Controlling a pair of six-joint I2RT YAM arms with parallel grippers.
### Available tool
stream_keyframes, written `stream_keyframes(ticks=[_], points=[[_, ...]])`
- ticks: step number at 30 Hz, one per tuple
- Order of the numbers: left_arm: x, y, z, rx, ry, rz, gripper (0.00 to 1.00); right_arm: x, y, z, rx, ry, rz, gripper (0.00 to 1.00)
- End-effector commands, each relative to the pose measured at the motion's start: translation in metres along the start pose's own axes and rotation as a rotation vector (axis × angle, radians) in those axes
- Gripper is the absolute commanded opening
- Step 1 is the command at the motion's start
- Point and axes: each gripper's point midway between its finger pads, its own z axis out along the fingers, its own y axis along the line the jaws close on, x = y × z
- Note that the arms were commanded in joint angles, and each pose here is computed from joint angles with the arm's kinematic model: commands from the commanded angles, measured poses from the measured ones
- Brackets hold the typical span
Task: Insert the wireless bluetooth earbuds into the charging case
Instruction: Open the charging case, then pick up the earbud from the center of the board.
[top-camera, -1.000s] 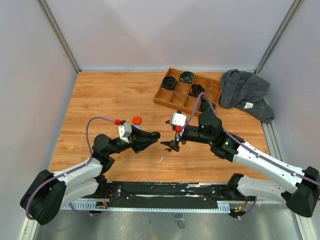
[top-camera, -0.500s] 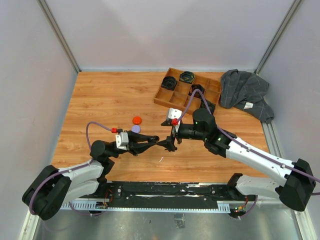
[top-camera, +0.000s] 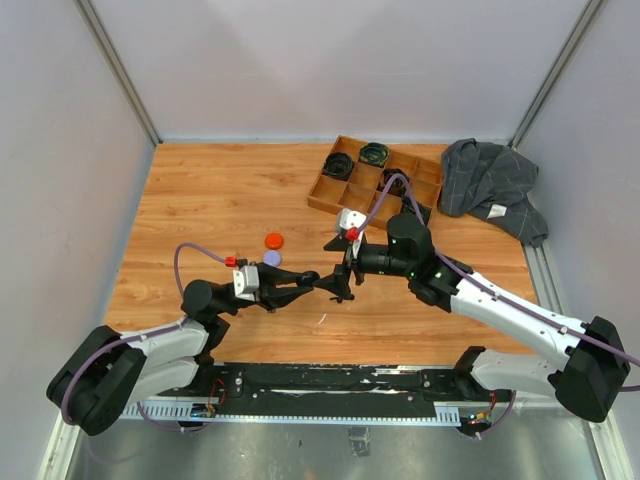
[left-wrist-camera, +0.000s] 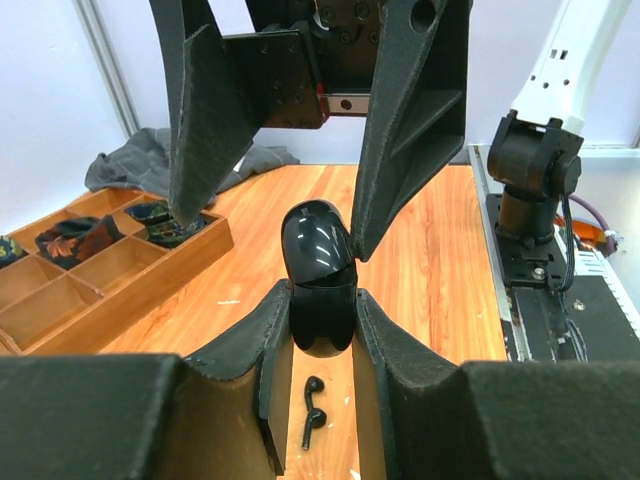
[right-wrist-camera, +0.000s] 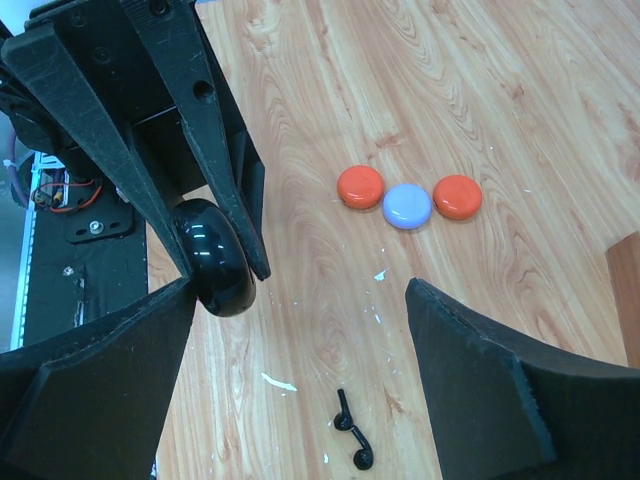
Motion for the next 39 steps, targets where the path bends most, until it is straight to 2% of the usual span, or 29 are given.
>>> stream_keyframes(ticks=[1, 10, 16, 22, 27, 32, 39], points=[[0.001, -0.012, -0.002, 0.052, -0.003, 0.013, 0.0, -0.037, -0.019, -0.006, 0.076, -0.092, 0.001, 0.86], [0.004, -0.008, -0.003, 0.023, 0.0, 0.004, 0.0, -0.036, -0.039, -0.012, 0.164, -0.08, 0.059, 0.86], [0.01, 0.015, -0.009, -0.137, 0.004, -0.011, 0.0, -0.029, -0.04, -0.016, 0.183, -0.046, 0.092, 0.86], [0.02, 0.047, -0.022, -0.345, 0.016, -0.048, 0.0, 0.013, -0.047, -0.021, 0.247, 0.106, 0.194, 0.87], [0.029, 0.066, -0.033, -0.471, 0.033, -0.086, 0.0, 0.061, -0.048, -0.021, 0.285, 0.26, 0.291, 0.87], [0.035, 0.084, -0.047, -0.58, 0.031, -0.143, 0.0, 0.1, -0.048, -0.016, 0.306, 0.355, 0.353, 0.85], [0.041, 0.096, -0.057, -0.661, 0.036, -0.188, 0.0, 0.143, -0.047, 0.009, 0.287, 0.479, 0.438, 0.76]])
